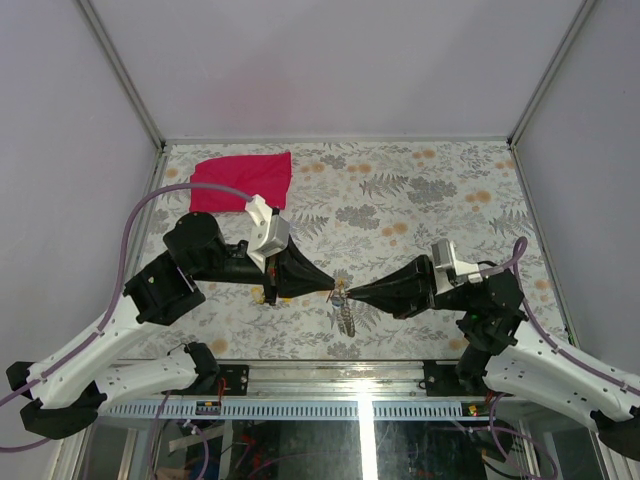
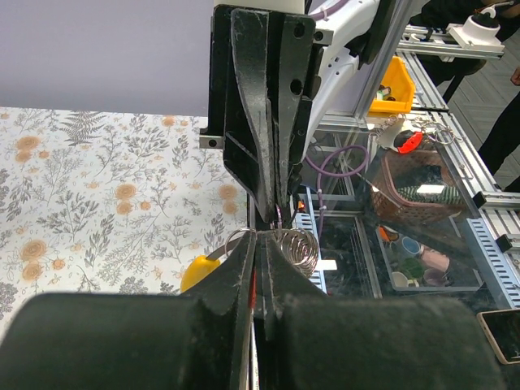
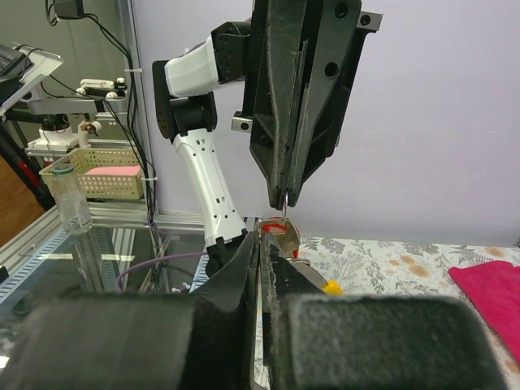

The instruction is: Put the keys on the keyring

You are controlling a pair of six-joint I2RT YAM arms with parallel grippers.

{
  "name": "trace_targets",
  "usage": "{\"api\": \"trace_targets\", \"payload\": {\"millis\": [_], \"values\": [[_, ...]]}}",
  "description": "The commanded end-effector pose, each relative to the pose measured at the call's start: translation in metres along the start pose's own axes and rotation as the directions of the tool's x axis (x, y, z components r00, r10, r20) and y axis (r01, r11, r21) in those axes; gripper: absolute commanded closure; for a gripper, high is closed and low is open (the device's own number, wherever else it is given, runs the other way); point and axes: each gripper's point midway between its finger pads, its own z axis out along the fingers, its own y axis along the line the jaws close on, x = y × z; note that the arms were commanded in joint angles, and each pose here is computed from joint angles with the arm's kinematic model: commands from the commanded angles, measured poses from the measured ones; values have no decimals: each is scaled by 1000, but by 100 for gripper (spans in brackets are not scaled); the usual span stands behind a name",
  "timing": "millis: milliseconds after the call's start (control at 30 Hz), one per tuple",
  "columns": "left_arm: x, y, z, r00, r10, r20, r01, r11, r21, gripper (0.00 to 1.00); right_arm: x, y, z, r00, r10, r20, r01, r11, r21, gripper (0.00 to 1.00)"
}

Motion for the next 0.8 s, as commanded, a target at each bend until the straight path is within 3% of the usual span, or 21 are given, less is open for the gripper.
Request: {"api": "trace_targets", "payload": {"millis": [0,767], "values": [[-28,-10,-3,995,58,78,-61,998,31,100,-47,8,8,990,-61,124,66,997,-31,100],[-25,-12,1,997,39,65,-43,997,59,100,-43,-1,12,991,-44,128,45,999,0,100]]}}
